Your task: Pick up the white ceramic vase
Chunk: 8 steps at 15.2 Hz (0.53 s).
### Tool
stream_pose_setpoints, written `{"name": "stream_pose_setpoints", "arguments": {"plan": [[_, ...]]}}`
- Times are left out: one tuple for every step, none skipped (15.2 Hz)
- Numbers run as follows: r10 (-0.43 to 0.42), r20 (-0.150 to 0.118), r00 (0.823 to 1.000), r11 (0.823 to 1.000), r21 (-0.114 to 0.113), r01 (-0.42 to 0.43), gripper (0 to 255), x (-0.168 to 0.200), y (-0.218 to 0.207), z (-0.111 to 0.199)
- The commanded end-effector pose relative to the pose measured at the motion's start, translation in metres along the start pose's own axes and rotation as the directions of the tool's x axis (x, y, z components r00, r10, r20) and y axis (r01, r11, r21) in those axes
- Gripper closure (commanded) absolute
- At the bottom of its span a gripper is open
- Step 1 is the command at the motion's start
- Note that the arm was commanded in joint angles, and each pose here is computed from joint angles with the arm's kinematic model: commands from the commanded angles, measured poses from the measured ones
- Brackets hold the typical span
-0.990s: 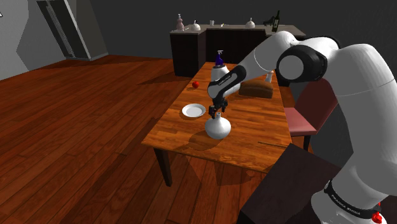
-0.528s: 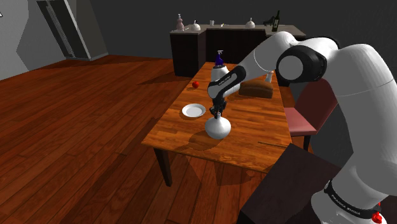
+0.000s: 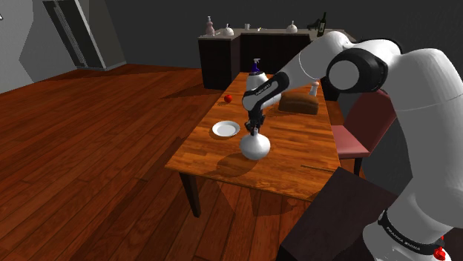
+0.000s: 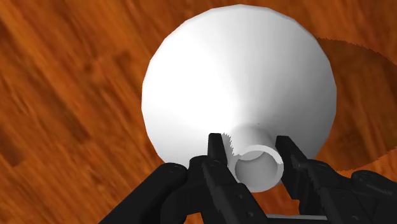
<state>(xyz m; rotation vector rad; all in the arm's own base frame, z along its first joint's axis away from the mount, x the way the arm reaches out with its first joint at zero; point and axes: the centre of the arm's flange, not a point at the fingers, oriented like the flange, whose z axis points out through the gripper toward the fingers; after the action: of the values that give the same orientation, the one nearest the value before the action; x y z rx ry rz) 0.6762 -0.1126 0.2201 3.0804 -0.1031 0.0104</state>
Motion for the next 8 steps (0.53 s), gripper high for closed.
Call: {"name": "stream_pose_setpoints", "arguments": {"plan": [[0.0, -0.001, 1.0, 1.0, 0.0, 0.0, 255, 0.002, 0.0, -0.01], [0.0, -0.001, 1.0, 1.0, 0.0, 0.0, 255, 0.002, 0.0, -0.015], [0.0, -0.001, 1.0, 1.0, 0.0, 0.0, 255, 0.002, 0.001, -0.021], [0.0, -0.001, 1.0, 1.0, 0.0, 0.0, 255, 0.002, 0.001, -0.026], [0.0, -0.001, 1.0, 1.0, 0.0, 0.0, 255, 0.002, 0.001, -0.031], [0.0, -0.001, 1.0, 1.0, 0.0, 0.0, 255, 0.002, 0.001, -0.036], [0.0, -0.001, 1.0, 1.0, 0.0, 0.0, 255, 0.002, 0.002, -0.042], [0.0, -0.001, 1.0, 1.0, 0.0, 0.0, 255, 0.002, 0.002, -0.047]]}}
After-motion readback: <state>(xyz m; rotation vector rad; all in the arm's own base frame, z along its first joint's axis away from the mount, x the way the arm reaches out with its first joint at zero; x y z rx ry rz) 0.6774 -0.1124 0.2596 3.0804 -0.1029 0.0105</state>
